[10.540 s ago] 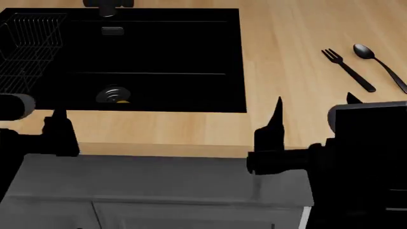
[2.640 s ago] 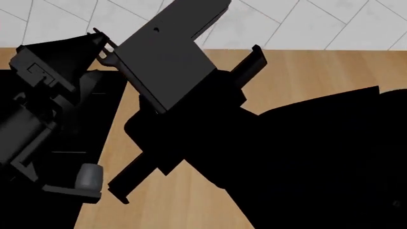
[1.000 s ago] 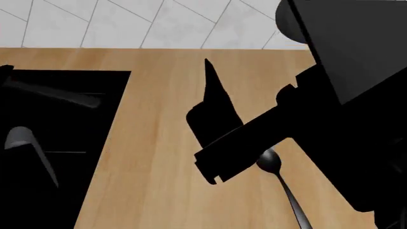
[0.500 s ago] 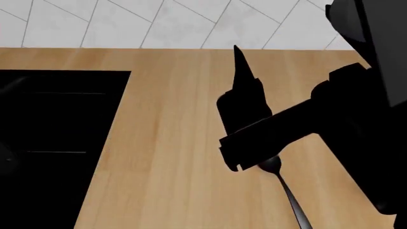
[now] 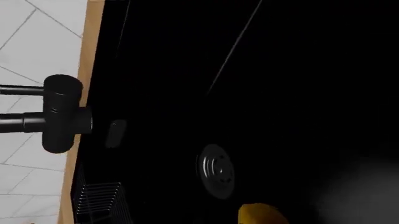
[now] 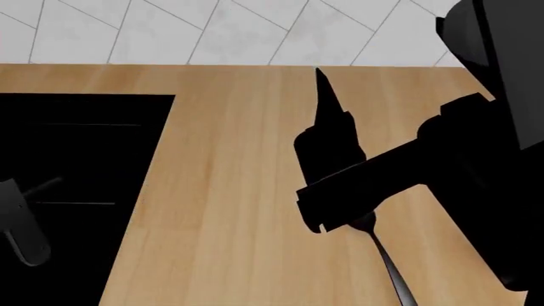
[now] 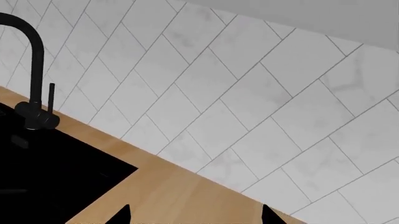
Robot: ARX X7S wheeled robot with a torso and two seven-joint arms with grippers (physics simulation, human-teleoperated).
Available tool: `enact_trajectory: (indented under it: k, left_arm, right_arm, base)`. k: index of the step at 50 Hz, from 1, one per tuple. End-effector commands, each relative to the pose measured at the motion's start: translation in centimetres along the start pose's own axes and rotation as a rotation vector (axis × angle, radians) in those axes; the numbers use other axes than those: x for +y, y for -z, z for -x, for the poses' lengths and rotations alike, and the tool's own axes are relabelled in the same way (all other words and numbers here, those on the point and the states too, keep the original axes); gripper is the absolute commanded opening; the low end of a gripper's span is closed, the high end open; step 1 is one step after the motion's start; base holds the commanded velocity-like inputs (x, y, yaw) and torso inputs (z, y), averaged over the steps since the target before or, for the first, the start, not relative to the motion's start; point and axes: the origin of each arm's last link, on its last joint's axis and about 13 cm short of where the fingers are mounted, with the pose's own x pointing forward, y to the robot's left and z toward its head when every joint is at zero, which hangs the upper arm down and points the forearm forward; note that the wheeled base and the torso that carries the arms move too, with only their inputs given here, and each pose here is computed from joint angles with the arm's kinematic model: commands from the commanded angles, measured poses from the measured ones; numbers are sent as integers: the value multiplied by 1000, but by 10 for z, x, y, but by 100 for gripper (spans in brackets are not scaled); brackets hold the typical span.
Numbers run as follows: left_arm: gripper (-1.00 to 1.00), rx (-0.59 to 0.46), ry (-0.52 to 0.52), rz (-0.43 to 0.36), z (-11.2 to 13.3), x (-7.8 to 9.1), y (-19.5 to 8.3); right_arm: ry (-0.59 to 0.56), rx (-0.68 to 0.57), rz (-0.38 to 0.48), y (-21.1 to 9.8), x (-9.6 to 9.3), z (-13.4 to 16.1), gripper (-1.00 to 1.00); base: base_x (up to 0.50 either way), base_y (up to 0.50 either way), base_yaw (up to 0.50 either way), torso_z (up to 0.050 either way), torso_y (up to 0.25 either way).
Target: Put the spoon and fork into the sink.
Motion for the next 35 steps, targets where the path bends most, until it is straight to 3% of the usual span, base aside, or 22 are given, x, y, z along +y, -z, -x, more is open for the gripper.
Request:
enact_trajectory:
  k: [1, 12, 24, 32, 33, 35]
  left_arm:
    - [-100, 85, 157, -33, -37, -31, 2]
    - [-100, 134, 302, 60, -69, -62, 12]
    - [-100, 199, 437, 69, -88, -107, 30]
    - [-100, 185, 438, 104, -90, -110, 30]
    - [100, 174, 419, 114, -91, -108, 29]
    - [100, 162, 419, 117, -88, -104, 28]
  right_arm:
    - [-10, -28, -14, -2, -1, 2, 100]
    - [-1, -23, -26, 3, -2, 6, 100]
    - [5, -19, -26, 3, -1, 7, 100]
    - [7, -17, -26, 4, -4, 7, 100]
    - [8, -17, -26, 4, -4, 7, 100]
    - [8, -17, -25, 4, -4, 7, 100]
  base:
    - [0, 0, 0, 0, 0]
    - [0, 0, 0, 0, 0]
    - [0, 0, 0, -2, 0]
    - [8, 0, -3, -7, 0]
    - [12, 0, -9, 0, 0]
    - [11, -1, -9, -11, 0]
